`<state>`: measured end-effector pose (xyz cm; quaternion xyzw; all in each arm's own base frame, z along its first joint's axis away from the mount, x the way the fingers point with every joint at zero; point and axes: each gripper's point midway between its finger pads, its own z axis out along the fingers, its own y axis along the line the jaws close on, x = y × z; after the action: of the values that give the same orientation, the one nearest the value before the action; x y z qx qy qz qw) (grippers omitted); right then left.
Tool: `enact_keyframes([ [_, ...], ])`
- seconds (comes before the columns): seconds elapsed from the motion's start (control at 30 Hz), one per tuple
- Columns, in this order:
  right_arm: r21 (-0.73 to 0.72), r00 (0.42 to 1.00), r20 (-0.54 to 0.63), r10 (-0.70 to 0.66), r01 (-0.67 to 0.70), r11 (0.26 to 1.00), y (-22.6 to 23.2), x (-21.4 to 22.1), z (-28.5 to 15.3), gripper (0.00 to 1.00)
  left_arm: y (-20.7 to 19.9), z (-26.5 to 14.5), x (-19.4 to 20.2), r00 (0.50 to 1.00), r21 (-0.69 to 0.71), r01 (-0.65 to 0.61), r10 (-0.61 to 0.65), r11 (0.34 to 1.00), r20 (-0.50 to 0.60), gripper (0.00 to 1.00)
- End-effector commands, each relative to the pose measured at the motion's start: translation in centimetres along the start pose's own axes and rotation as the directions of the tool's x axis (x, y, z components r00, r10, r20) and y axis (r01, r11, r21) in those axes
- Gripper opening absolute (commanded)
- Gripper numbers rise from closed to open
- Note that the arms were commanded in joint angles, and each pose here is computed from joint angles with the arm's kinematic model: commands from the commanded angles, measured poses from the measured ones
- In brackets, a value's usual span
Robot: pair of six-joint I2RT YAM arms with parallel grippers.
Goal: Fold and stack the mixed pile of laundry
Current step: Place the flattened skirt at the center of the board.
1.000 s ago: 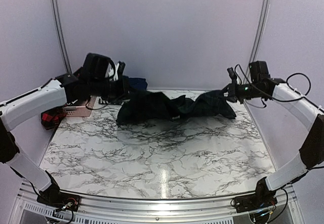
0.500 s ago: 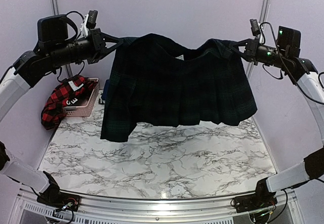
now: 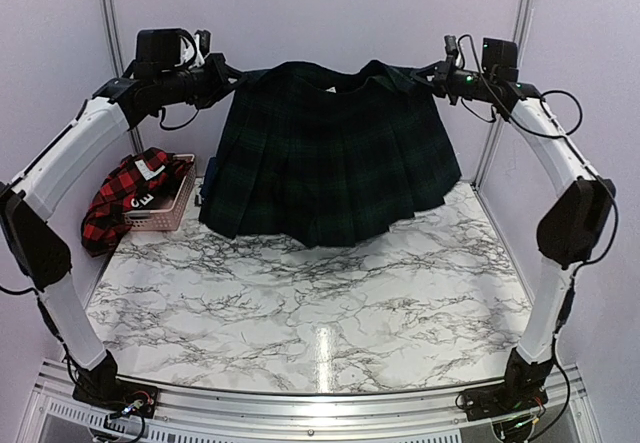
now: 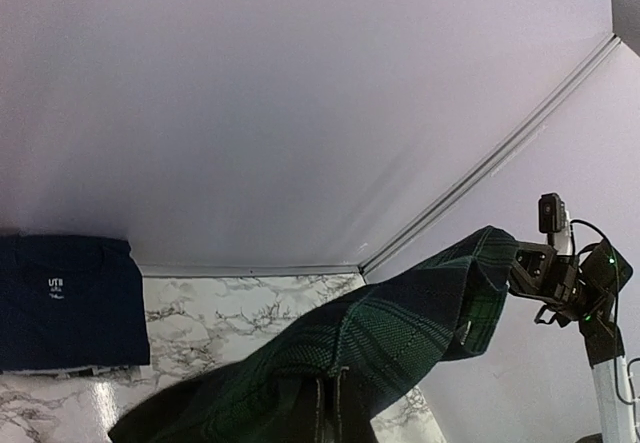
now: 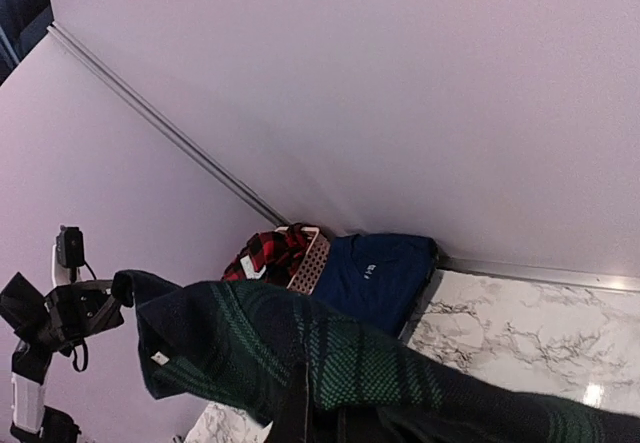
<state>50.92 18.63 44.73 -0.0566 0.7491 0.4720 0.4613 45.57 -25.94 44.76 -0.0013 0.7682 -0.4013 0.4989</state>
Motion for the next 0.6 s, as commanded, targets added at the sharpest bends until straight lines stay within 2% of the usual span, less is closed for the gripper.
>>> enact_keyframes([
  [0.0, -0.202, 0.987, 0.135, -0.091, 0.118, 0.972, 10.1, -5.5, -3.4, 0.0, -8.3, -6.8, -6.9, 0.975, 0.21, -0.159, 0.12, 0.965, 0.187, 0.0],
  [0.1, -0.21, 0.991, 0.099, -0.086, 0.105, 0.972, 11.0, -3.5, -4.8, 0.0, -8.3, -9.3, -4.7, 0.979, 0.222, -0.172, 0.141, 0.96, 0.149, 0.0],
  [0.17, -0.172, 0.998, 0.039, -0.049, 0.055, 0.983, 9.5, 0.0, -5.8, 0.0, -7.5, -10.5, -1.4, 0.987, 0.225, -0.151, 0.136, 0.963, 0.081, 0.0],
  [0.27, -0.063, 0.997, -0.074, 0.025, -0.029, 0.998, 5.0, 6.5, -6.9, 0.0, -5.3, -11.4, 5.9, 0.993, 0.214, -0.085, 0.101, 0.973, -0.063, 0.0],
  [0.33, 0.03, 0.982, -0.159, 0.103, -0.099, 0.995, 1.2, 11.6, -7.6, 0.0, -3.7, -12.2, 12.2, 0.98, 0.202, -0.038, 0.077, 0.979, -0.186, 0.0],
  [0.37, 0.093, 0.969, -0.201, 0.145, -0.129, 0.987, -0.8, 14.3, -8.1, 0.04, -3.0, -12.3, 15.7, 0.963, 0.197, -0.003, 0.056, 0.98, -0.263, 0.0],
  [0.4, 0.186, 0.947, -0.247, 0.204, -0.161, 0.969, -3.2, 17.1, -8.8, 0.2, -2.1, -12.6, 19.1, 0.941, 0.186, 0.023, 0.041, 0.982, -0.336, 0.04],
  [0.43, 0.296, 0.927, -0.273, 0.257, -0.173, 0.939, -6.1, 19.5, -9.9, 0.35, -1.2, -13.0, 21.9, 0.916, 0.163, 0.042, 0.027, 0.986, -0.4, 0.27],
  [0.47, 0.368, 0.912, -0.292, 0.287, -0.17, 0.914, -7.9, 21.3, -10.9, 0.47, 0.0, -13.6, 24.1, 0.894, 0.129, 0.051, 0.012, 0.99, -0.447, 0.58],
  [0.5, 0.445, 0.909, -0.299, 0.291, -0.137, 0.885, -9.4, 22.3, -12.0, 0.59, 1.7, -14.3, 25.7, 0.881, 0.073, 0.038, 0.002, 0.997, -0.473, 0.93],
  [0.53, 0.516, 0.916, -0.289, 0.279, -0.096, 0.851, -10.6, 22.5, -13.0, 0.73, 2.5, -14.9, 25.8, 0.887, 0.041, 0.013, 0.007, 0.999, -0.461, 0.98],
  [0.57, 0.561, 0.924, -0.282, 0.26, -0.061, 0.826, -11.3, 22.4, -13.7, 0.87, 3.0, -15.5, 25.1, 0.903, 0.014, -0.019, 0.023, 1.0, -0.429, 0.99],
])
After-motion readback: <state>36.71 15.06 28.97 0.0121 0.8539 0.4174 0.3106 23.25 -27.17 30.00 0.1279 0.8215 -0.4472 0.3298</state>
